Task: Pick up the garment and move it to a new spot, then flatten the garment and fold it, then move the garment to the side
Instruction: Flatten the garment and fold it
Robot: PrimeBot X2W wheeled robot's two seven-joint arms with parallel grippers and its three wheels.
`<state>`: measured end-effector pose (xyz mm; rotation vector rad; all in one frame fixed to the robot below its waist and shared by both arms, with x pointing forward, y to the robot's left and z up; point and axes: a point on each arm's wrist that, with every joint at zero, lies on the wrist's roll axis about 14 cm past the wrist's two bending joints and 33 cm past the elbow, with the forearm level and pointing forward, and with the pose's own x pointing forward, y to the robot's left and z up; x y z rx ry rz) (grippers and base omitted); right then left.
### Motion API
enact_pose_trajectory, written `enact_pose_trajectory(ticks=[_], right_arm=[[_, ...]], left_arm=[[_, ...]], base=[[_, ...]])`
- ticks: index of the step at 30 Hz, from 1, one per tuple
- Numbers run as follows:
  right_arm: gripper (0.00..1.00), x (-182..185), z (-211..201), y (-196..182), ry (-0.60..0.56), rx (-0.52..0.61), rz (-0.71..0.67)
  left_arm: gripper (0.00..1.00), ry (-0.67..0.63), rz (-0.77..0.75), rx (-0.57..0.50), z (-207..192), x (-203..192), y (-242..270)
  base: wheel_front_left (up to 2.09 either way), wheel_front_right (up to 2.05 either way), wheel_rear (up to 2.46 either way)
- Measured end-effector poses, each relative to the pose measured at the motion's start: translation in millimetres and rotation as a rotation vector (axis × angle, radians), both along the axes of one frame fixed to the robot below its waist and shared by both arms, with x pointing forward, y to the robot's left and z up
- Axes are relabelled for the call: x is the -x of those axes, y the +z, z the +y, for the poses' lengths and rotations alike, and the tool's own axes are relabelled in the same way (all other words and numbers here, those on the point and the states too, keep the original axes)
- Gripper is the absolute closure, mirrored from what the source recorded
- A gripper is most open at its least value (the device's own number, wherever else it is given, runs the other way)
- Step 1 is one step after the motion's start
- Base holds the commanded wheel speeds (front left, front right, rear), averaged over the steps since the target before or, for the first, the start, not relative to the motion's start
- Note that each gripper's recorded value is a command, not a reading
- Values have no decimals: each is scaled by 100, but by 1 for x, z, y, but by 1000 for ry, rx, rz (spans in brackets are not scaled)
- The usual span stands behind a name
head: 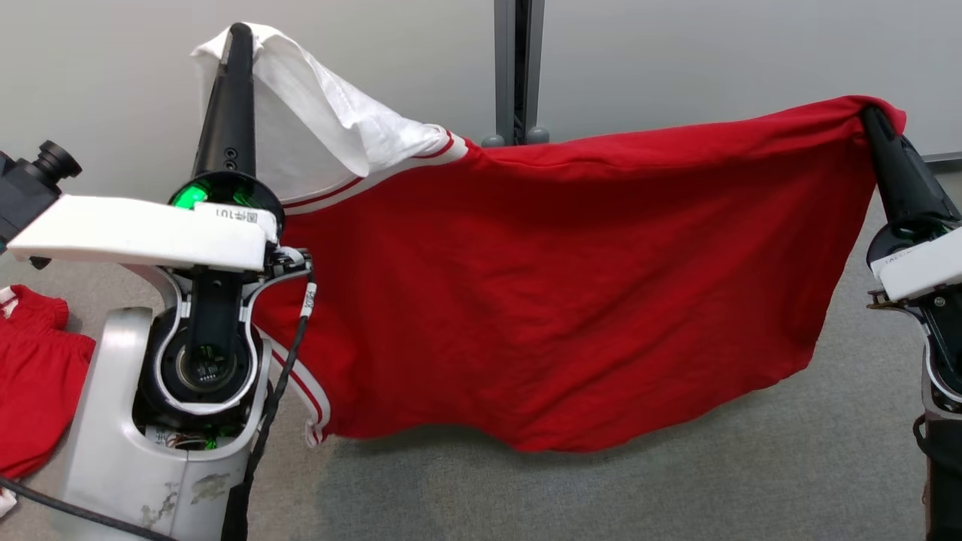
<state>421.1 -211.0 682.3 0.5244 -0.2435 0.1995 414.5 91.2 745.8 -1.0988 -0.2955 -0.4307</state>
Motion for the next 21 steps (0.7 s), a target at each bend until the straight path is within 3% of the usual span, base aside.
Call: enact_pose_trajectory(ticks=[3, 7, 11, 16, 21], right_arm=[[100, -8, 1, -5, 22, -71, 45], [100, -29, 6, 7, 47, -67, 58], [100, -80, 16, 32, 84, -53, 55], [100, -130, 26, 69, 82, -45, -34], [100, -184, 39, 102, 71, -108, -182]], left_arm=[[100, 22, 54, 29, 5, -10, -5], [100, 23, 116, -19, 0, -35, -11], [100, 13, 160, -62, -5, -90, -1], [100, 74, 115, -108, -5, -145, 23], [100, 168, -3, -75, 5, -204, 58]], base=[[0, 0, 0], [0, 0, 0], [0, 0, 0], [0, 0, 0], [0, 0, 0]])
